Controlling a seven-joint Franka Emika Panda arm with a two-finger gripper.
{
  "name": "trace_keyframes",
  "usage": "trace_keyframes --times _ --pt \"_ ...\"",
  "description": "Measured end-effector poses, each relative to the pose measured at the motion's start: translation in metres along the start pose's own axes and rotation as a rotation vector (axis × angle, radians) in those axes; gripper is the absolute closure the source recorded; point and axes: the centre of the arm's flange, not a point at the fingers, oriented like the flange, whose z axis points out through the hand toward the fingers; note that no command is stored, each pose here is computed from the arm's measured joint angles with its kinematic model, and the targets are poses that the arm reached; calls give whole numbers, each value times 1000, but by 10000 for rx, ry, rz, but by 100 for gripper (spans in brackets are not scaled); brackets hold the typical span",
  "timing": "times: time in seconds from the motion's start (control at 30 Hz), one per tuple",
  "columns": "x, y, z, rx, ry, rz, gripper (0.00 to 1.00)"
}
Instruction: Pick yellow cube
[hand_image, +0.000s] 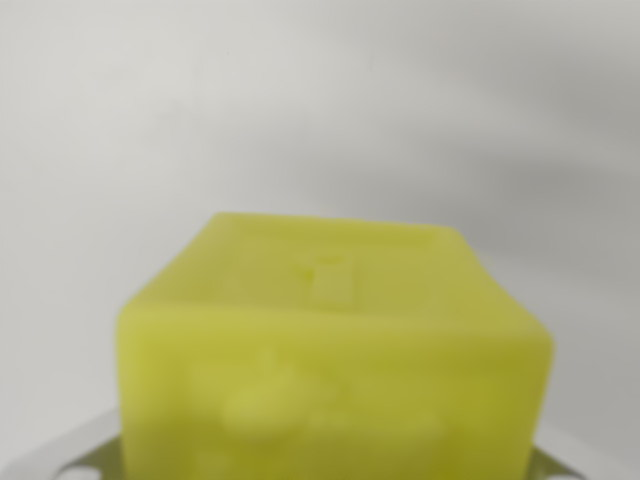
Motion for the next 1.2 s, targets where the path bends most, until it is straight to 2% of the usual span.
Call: trace_keyframes --times 0.97,1.2 --pt "0 0 -72 0 0 2 100" --pt "0 0 -78 -1 -1 2 100"
